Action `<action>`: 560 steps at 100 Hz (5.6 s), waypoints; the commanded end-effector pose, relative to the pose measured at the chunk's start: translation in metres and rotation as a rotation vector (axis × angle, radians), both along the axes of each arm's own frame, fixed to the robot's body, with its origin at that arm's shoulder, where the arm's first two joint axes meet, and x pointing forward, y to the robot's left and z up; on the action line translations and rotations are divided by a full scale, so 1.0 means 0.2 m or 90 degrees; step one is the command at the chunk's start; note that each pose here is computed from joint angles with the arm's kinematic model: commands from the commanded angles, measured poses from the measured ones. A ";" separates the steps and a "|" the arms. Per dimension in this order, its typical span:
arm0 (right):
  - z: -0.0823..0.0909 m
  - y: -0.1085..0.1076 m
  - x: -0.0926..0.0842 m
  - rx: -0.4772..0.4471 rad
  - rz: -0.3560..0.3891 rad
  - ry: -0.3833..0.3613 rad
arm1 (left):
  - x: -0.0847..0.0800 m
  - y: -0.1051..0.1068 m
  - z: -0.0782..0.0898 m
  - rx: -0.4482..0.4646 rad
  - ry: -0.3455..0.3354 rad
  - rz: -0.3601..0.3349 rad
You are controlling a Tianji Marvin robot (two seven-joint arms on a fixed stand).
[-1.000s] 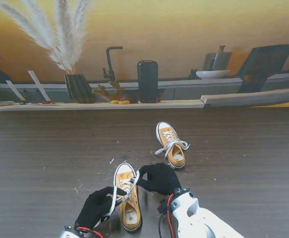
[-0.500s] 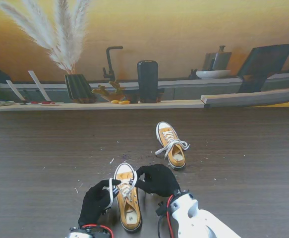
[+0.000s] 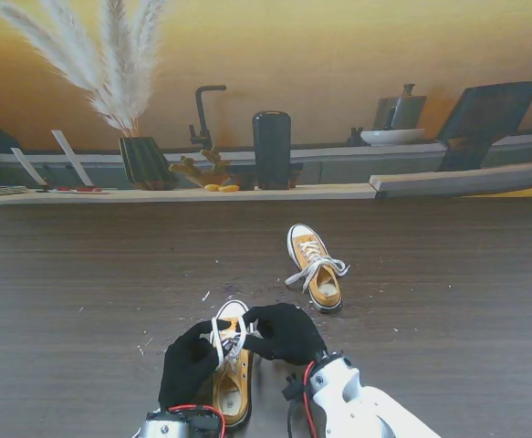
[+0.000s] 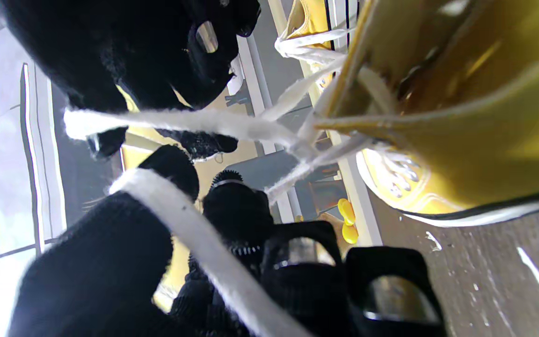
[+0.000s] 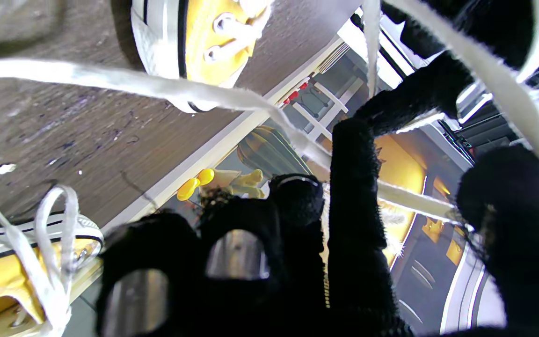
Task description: Tie the shoelaces into a bow on the shoes
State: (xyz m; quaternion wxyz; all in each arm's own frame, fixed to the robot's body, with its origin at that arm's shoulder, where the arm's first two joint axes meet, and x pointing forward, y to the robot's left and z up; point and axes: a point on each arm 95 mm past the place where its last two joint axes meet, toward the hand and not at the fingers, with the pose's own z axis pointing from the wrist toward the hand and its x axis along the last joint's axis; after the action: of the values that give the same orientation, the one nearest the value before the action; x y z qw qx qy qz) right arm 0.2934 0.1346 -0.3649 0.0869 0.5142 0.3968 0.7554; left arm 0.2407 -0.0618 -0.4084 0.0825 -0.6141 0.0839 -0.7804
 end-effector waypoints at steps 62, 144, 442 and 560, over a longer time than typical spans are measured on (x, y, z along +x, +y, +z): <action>0.01 0.04 -0.04 0.035 0.032 0.062 | 0.04 -0.04 -0.03 0.166 -0.086 0.053; 0.02 0.05 -0.06 0.068 0.032 0.119 | -0.01 -0.02 -0.03 0.288 -0.070 0.012; 0.10 0.04 -0.09 0.026 0.115 0.216 | -0.07 -0.01 0.05 0.172 -0.030 0.002; 0.11 0.01 -0.10 0.032 0.109 0.213 | -0.08 -0.01 0.06 0.188 0.000 -0.072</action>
State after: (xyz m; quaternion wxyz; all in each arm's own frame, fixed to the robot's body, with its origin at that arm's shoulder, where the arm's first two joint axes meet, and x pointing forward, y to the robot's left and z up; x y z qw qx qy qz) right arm 0.2750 0.1371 -0.3430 -0.0534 0.6008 0.4225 0.6765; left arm 0.2244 -0.0613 -0.3990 0.1330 -0.5905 0.2275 -0.7628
